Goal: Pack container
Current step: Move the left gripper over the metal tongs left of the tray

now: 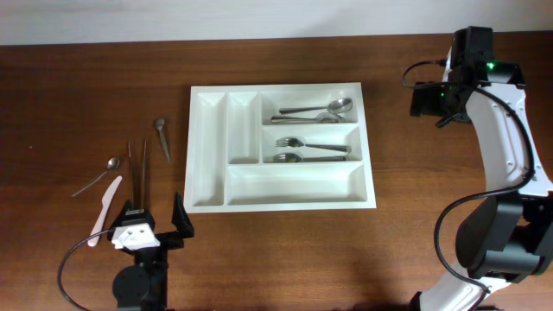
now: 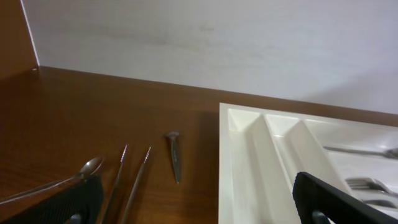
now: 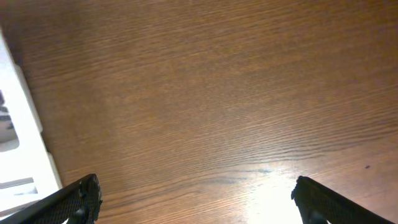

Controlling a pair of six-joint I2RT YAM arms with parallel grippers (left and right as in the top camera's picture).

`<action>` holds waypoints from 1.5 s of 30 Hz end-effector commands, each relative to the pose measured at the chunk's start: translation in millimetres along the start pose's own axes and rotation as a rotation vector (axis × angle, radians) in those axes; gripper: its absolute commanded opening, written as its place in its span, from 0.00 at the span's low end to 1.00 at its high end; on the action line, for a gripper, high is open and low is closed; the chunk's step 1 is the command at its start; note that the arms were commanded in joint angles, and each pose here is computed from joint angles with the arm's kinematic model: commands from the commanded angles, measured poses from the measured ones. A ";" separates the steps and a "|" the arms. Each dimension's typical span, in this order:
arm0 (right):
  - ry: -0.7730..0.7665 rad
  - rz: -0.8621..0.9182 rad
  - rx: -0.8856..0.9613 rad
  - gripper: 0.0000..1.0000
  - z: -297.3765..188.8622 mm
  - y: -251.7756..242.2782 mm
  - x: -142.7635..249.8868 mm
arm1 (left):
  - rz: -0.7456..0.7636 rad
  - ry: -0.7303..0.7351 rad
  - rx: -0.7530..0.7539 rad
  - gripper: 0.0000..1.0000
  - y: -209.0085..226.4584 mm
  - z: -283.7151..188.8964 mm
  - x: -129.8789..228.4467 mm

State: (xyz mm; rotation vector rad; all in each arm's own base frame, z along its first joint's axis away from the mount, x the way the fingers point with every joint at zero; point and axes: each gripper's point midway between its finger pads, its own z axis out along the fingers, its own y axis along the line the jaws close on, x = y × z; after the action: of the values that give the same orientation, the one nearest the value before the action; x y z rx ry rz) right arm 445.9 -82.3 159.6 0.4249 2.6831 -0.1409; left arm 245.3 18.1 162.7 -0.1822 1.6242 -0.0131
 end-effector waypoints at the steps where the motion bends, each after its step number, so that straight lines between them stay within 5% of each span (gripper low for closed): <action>1: -0.044 0.022 -0.031 0.99 -18.1 2.8 -7.8 | 0.009 -0.051 -0.021 0.99 3.6 -0.4 -10.5; 9: -0.043 0.021 -0.031 0.99 -18.0 2.8 -7.8 | -0.024 -0.242 -0.095 0.99 11.9 -18.2 -89.5; 17: -0.043 0.021 -0.031 0.99 -17.8 2.8 -7.8 | 0.091 0.017 -0.198 0.99 19.5 -4.8 -115.9; 26: -0.043 0.021 -0.031 0.99 -18.0 2.8 -7.8 | 0.183 0.485 -0.197 0.99 12.8 53.4 -80.3; 32: -0.043 0.021 -0.031 0.99 -17.8 2.8 -7.8 | 0.130 0.708 0.014 0.99 -22.5 65.1 -30.3; 45: -0.043 0.022 -0.031 0.99 -17.8 2.8 -7.8 | 0.081 0.882 0.120 0.99 -39.0 54.7 8.8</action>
State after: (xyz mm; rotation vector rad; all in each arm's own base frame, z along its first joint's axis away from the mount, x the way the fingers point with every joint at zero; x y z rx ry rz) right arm 446.3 -79.1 160.8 0.4249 2.6806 -0.1136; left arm 301.2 -10.5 148.9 -0.0350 2.5103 -0.1077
